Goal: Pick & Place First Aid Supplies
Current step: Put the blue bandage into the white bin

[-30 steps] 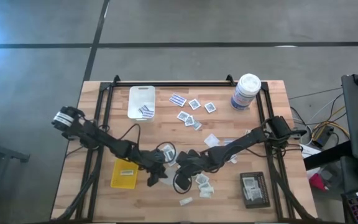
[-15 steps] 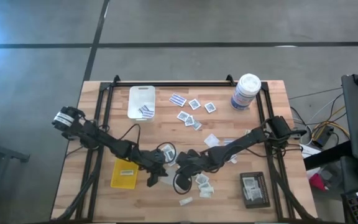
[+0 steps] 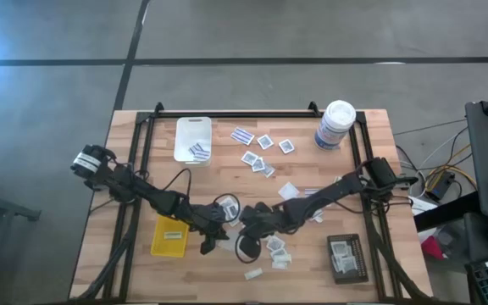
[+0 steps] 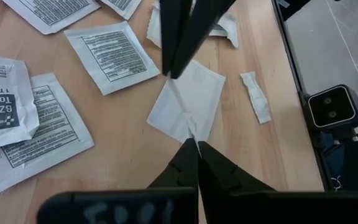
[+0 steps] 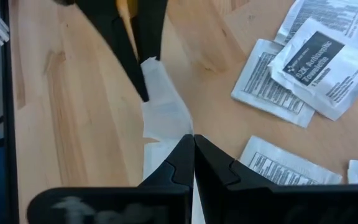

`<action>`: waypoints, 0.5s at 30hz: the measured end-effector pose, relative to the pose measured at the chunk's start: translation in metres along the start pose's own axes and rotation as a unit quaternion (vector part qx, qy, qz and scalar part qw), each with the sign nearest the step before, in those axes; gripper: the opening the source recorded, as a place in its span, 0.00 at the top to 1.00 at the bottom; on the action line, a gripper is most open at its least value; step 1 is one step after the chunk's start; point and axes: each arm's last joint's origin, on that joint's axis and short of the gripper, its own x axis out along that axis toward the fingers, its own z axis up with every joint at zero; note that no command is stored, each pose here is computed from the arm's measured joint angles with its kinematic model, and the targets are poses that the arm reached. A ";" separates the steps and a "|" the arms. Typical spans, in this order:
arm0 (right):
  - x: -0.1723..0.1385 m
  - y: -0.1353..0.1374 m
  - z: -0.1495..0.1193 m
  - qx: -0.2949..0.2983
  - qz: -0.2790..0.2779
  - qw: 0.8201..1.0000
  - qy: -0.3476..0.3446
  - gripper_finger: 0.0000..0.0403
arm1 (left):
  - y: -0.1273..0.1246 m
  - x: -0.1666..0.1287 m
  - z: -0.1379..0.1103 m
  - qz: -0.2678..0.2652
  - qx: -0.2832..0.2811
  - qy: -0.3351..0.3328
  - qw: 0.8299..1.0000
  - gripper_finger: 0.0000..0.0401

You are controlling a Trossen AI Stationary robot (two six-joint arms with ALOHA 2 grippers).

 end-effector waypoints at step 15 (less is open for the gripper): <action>-0.011 -0.007 0.010 0.006 0.002 1.000 0.026 0.75 | 0.003 -0.003 -0.001 0.010 -0.004 0.020 1.000 1.00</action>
